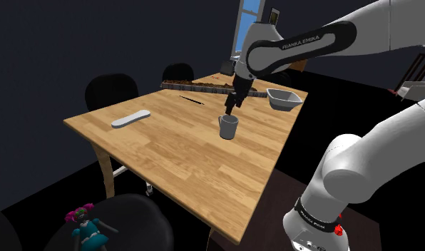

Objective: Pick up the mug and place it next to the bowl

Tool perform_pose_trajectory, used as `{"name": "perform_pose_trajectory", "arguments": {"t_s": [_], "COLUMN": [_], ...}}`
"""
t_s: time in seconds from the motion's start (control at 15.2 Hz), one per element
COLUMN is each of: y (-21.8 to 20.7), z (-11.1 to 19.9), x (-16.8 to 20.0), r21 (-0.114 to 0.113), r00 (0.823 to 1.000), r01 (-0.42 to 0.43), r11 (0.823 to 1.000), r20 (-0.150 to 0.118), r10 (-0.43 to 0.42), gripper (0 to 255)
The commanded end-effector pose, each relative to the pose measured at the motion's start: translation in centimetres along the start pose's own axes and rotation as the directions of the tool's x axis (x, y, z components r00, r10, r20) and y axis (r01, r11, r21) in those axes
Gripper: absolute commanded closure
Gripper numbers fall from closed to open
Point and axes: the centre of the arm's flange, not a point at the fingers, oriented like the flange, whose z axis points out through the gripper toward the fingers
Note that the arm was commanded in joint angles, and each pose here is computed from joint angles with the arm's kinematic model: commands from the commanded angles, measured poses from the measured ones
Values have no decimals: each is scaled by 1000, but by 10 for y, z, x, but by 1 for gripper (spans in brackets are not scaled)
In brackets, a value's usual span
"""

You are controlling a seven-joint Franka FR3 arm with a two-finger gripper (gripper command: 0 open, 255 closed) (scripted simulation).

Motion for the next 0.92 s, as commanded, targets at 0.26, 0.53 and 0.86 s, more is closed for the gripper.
{"name": "perform_pose_trajectory", "arguments": {"t_s": [0.26, 0.53, 0.86], "y": [21, 23, 23], "z": [73, 95, 120], "x": [19, 20, 20], "r21": [-9, -10, -10], "r00": [999, 999, 999], "r01": [35, 38, 38], "r11": [999, 999, 999], "r20": [16, 18, 18], "r10": [-35, -38, -38], "gripper": [0, 0, 0]}}
